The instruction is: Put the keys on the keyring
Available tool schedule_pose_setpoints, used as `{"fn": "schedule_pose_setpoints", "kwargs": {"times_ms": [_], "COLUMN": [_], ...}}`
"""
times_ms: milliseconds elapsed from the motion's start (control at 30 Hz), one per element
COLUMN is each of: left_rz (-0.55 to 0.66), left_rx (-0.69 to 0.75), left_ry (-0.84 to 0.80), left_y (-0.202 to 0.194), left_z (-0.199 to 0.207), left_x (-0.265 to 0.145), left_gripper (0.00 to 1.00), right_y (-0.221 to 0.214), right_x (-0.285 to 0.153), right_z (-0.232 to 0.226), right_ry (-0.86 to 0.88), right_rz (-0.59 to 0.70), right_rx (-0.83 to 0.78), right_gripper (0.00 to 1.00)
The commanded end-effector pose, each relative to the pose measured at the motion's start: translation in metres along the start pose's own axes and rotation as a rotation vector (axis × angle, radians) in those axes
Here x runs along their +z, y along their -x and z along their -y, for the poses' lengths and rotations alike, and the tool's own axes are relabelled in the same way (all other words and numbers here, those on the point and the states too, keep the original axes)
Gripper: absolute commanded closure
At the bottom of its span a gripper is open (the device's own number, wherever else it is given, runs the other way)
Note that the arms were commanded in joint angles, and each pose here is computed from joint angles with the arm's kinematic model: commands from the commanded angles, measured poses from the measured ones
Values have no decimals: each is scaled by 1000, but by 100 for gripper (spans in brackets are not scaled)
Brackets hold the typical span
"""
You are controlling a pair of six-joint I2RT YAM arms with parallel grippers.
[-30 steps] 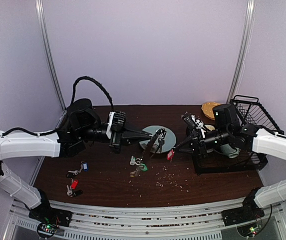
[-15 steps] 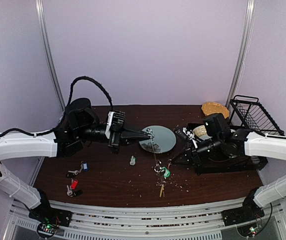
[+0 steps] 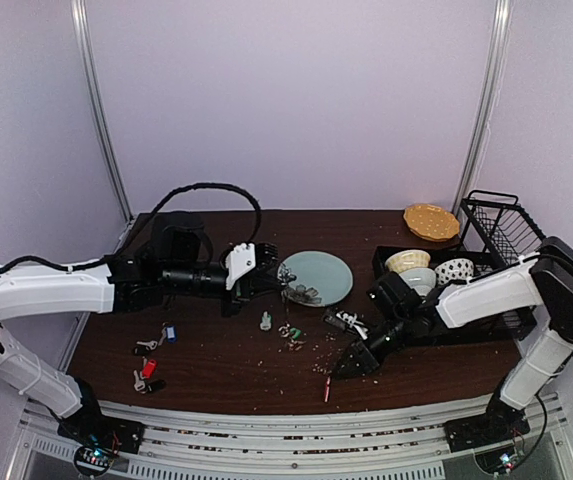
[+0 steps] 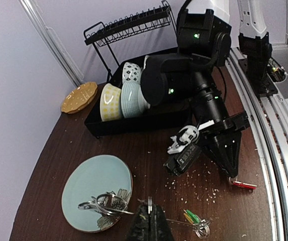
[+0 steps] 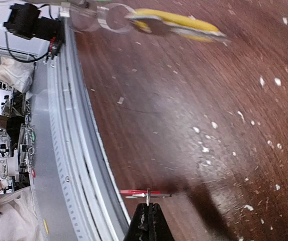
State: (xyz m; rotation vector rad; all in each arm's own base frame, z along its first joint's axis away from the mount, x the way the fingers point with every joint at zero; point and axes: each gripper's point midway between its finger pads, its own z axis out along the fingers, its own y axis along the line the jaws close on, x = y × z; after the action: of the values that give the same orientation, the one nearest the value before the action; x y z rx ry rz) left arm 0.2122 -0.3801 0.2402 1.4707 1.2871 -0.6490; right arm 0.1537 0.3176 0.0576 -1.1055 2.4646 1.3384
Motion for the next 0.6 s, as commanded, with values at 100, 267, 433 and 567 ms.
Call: {"fn": "schedule_pose_setpoints", "kwargs": {"times_ms": [100,267,433,567], "left_rz": [-1,-9,-9,-7], "left_rx": [24,18,24,23], "left_ry": [33,-4,-11,-24], "left_y": [1,0,3,9], "left_z": [-8,-4,-4,-4], "left_x": [1,4,2,1], "left_gripper": [100,100,100,100], "right_y": [-1,12,25,69], "right_x": [14,7,-29,-80], "right_z": [44,51,44,10], "right_ry": [-157,-225,-355,-439], "right_rz": [-61,-47,-21,172], "right_rx": [115,99,-32,-236], "right_gripper": [100,90,56,55]}}
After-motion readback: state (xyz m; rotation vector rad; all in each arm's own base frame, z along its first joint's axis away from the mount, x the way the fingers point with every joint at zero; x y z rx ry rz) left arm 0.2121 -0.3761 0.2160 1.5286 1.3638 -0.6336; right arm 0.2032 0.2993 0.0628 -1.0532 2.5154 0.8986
